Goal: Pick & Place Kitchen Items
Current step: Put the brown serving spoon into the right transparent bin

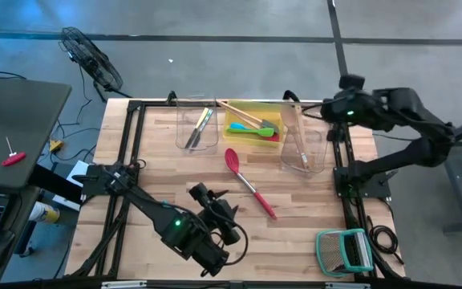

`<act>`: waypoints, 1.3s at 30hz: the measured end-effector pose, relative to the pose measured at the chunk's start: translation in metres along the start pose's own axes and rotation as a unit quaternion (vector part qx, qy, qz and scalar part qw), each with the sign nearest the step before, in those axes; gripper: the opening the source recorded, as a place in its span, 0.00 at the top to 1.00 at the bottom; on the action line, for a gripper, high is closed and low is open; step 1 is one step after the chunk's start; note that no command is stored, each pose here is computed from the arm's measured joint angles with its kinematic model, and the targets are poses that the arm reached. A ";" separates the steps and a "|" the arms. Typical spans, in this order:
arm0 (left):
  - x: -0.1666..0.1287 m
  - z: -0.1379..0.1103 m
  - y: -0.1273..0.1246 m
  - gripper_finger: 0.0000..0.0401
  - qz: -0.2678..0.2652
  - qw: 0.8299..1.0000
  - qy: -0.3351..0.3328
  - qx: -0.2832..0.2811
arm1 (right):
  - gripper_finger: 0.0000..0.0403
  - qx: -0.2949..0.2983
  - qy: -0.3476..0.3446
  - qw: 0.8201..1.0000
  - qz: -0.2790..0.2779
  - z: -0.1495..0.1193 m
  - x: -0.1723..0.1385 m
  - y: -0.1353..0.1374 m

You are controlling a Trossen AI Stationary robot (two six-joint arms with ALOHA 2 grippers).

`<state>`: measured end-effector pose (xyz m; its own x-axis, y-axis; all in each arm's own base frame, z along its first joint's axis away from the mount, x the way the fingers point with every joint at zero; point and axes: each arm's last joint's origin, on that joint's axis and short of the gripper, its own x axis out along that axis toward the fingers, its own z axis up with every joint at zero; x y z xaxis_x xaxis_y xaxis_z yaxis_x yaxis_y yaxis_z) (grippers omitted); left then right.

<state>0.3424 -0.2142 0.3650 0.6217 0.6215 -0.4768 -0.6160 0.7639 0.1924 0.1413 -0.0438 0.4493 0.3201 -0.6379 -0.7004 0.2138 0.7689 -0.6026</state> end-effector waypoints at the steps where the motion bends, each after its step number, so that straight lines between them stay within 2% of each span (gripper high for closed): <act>1: 0.000 0.000 0.000 0.40 -0.001 1.000 0.000 0.003 | 0.99 0.022 0.020 0.999 0.013 0.002 0.007 0.002; 4: -0.001 0.000 0.000 0.40 -0.001 1.000 0.000 0.007 | 0.99 0.084 0.028 0.995 0.044 0.007 0.016 0.001; 9: 0.000 -0.003 0.000 0.40 -0.001 1.000 0.010 0.018 | 0.99 0.128 0.027 0.990 0.053 0.012 0.016 0.002; 12: 0.000 -0.005 0.001 0.40 -0.002 0.999 0.023 0.028 | 0.99 0.160 0.014 0.984 0.078 0.007 0.010 0.002; 23: 0.001 -0.006 0.004 0.40 0.001 0.996 0.035 0.082 | 0.99 0.267 -0.050 0.954 0.129 -0.031 -0.027 -0.007; 28: -0.001 -0.005 0.006 0.40 -0.004 0.994 0.040 0.097 | 0.99 0.308 -0.071 0.939 0.134 -0.051 -0.039 -0.009; 32: -0.004 -0.001 0.011 0.40 -0.009 0.995 0.039 0.091 | 0.99 0.334 -0.071 0.929 0.140 -0.065 -0.041 -0.005; 39: -0.005 -0.002 0.011 0.40 -0.019 0.995 0.054 0.086 | 0.99 0.343 -0.041 0.918 0.192 -0.091 -0.028 0.014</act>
<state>0.3321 -0.2094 0.3674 0.5820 0.5759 -0.5741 -0.4953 0.8110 0.3113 0.0513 -0.0189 0.4262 0.5565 -0.3299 -0.7625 0.5929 0.8006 0.0863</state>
